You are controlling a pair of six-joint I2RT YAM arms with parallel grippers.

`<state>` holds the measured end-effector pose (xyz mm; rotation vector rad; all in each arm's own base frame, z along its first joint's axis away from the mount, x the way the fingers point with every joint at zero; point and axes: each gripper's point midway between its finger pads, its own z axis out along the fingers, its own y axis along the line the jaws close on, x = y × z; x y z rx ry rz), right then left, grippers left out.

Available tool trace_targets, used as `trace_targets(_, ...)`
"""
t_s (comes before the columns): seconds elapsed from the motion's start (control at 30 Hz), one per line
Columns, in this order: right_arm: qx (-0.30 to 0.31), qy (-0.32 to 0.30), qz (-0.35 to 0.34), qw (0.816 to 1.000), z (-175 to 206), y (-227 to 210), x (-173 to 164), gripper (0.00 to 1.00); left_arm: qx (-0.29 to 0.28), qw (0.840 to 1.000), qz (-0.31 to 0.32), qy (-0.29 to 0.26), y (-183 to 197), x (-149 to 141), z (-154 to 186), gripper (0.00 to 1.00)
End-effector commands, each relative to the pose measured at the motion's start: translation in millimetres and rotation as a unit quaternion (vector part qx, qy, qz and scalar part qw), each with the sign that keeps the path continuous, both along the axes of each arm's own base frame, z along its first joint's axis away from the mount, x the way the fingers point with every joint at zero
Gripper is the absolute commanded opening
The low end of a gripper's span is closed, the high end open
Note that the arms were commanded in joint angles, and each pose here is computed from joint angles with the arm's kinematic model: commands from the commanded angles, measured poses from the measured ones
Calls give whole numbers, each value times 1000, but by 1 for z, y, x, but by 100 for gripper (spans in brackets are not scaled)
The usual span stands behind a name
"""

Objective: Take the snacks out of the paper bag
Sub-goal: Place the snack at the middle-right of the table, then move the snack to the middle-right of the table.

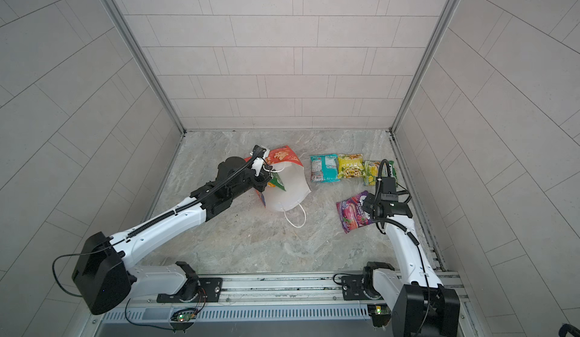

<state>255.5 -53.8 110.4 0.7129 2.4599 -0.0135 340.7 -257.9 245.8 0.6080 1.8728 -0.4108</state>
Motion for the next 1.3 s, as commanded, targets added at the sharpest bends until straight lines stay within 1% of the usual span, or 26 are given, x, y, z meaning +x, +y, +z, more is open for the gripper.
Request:
trace_targets(0.0,2,-7,7,1000,12,1,3,41,-15,1000,1,-4,-1,2,2,0)
trace_targets(0.07,4,-13,5,1000,20,1,6,48,-18,1000,0,-4,-1,2,4,0)
trace_targets(0.13,18,-34,16,999,32,8,14,51,-22,1000,-3,-6,-2,1,6,0)
trace_targets(0.2,33,-50,55,997,40,29,22,51,-25,1000,-2,-7,-1,0,8,0)
trace_targets(0.23,25,-41,80,996,39,40,24,51,-24,1000,-1,-7,-1,0,8,0)
trace_targets(0.27,5,-17,113,993,35,55,23,52,-24,1000,0,-8,0,-1,8,0)
trace_targets(0.33,-33,35,179,983,19,86,18,54,-24,1000,3,-10,2,-1,9,0)
trace_targets(0.4,-57,92,211,971,-4,103,8,55,-19,1000,5,-9,4,-1,8,0)
trace_targets(0.43,-61,120,216,967,-15,105,3,55,-19,1000,5,-9,4,-1,8,0)
trace_targets(0.5,-76,178,207,959,-35,100,-7,56,-20,1000,4,-9,4,-2,7,0)
trace_targets(0.6,-104,229,199,947,-54,90,-16,57,-20,1000,1,-7,2,-2,6,0)
trace_targets(0.67,-121,233,189,946,-56,84,-17,59,-19,1000,0,-6,1,-1,5,0)
trace_targets(0.8,-135,214,171,952,-61,78,-12,62,-21,1000,-5,-6,-2,0,5,0)
trace_targets(0.93,-149,240,168,944,-73,76,-10,62,-19,1000,-6,-3,-3,2,3,0)
trace_targets(1.03,-160,251,159,941,-80,71,-6,58,-18,1000,-8,-2,-4,1,2,0)
trace_targets(1.1,-156,257,159,940,-84,73,-3,55,-18,1000,-8,-3,-4,1,2,0)
trace_targets(1.17,-165,259,156,939,-81,70,1,51,-17,1000,-8,-2,-4,2,1,0)
trace_targets(1.27,-172,251,153,940,-74,65,10,49,-16,1000,-10,-3,-6,3,1,0)
